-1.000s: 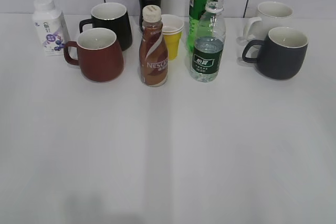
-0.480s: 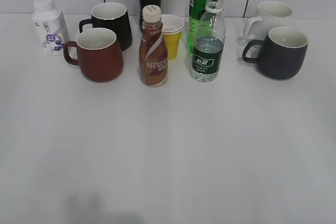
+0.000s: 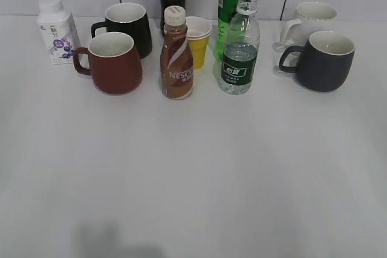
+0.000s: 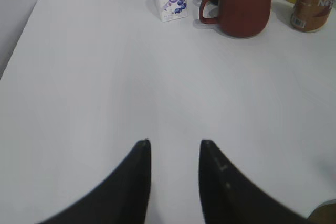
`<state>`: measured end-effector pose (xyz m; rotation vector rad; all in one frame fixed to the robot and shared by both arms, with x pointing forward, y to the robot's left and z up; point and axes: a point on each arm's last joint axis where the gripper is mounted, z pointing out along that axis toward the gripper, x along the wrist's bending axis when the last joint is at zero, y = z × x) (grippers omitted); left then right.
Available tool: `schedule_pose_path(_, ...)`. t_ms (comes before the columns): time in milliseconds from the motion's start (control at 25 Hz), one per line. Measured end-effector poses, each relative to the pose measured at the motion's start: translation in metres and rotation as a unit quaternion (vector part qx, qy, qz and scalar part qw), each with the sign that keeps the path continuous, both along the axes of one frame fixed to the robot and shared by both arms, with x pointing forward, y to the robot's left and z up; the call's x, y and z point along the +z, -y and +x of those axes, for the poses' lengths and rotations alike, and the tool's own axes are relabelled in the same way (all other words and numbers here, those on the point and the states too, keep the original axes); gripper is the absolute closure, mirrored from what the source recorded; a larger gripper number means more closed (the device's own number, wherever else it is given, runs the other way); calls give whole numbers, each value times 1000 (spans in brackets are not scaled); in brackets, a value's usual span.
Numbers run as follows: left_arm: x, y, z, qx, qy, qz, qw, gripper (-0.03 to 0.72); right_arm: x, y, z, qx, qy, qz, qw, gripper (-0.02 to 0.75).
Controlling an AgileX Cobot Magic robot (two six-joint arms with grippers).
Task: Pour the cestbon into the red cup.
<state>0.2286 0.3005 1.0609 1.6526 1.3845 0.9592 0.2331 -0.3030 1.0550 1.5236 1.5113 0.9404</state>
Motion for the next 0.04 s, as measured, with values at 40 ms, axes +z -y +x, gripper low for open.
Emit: schedule_pose_path(40, 0, 0, 0, 0, 0, 0, 1000, 451, 0, 0, 0, 0, 0, 0, 1000, 307)
